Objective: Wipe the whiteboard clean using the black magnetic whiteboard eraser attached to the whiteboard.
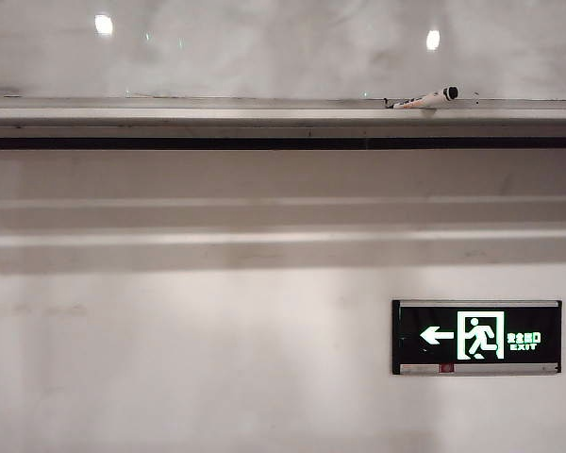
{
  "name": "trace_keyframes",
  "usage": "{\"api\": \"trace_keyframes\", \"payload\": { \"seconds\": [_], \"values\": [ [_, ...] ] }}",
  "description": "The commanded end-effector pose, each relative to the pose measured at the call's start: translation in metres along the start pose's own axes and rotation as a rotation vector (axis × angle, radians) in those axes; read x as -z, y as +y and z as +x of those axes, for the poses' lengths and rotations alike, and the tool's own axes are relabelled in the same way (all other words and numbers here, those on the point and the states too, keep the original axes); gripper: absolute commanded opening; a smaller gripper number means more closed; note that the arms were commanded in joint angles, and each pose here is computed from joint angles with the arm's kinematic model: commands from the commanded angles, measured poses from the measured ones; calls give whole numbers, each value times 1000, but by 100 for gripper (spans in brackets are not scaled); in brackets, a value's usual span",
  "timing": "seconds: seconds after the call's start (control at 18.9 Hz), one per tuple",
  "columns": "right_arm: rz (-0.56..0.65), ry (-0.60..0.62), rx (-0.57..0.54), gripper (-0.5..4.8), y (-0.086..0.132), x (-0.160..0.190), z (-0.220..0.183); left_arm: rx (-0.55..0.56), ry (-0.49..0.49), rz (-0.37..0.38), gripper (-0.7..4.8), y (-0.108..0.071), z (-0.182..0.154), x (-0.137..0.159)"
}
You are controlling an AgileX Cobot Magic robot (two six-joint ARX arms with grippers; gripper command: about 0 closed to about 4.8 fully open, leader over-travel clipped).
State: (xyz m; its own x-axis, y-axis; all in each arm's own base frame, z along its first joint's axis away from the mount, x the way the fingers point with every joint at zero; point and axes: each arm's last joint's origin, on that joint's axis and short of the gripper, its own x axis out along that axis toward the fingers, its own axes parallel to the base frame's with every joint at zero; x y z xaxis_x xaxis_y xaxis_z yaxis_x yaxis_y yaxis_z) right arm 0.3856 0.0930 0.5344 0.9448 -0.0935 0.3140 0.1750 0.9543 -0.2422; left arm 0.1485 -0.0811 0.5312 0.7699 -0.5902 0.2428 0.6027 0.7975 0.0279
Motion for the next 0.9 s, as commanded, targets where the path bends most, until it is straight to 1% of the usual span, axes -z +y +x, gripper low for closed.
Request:
{"api": "trace_keyframes", "payload": {
  "seconds": [0.05, 0.11, 0.16, 0.26, 0.32, 0.37, 0.42, 0.53, 0.58, 0.63, 0.79, 0.9],
  "values": [
    [-22, 12, 23, 111, -29, -2, -1, 3, -23, 5, -5, -1, -2, -4],
    [-36, 23, -22, 111, -39, 3, 1, 2, -24, 5, -5, -1, -2, -4],
    [-44, 35, -56, 111, -41, 6, 1, 2, -24, 5, -6, -1, -2, -4],
    [-55, 64, -132, 111, -41, 12, 2, 3, -25, 5, -6, -1, -2, -4],
    [-63, 81, -194, 110, -38, 15, 2, 3, -26, 5, -5, -1, -2, -5],
    [-108, 93, -267, 106, -35, 18, 1, 3, -29, 6, -5, -1, -2, -5],
    [-146, 96, -306, 106, -33, 20, 0, 3, -30, 6, -5, -1, -2, -5],
    [-178, 94, -361, 106, -25, 23, 0, 3, -30, 6, -5, -1, -2, -5],
    [-202, 101, -413, 106, -20, 27, 1, 4, -30, 6, -6, -1, -2, -5],
    [-214, 108, -468, 106, -12, 32, 1, 4, -30, 6, -5, -1, -2, -5],
    [-260, 99, -535, 105, 10, 38, 3, 3, -30, 5, -6, -1, -2, -5],
    [-363, 66, -595, 104, 31, 43, 2, 3, -30, 6, -5, -1, -2, -5]
  ]
}}
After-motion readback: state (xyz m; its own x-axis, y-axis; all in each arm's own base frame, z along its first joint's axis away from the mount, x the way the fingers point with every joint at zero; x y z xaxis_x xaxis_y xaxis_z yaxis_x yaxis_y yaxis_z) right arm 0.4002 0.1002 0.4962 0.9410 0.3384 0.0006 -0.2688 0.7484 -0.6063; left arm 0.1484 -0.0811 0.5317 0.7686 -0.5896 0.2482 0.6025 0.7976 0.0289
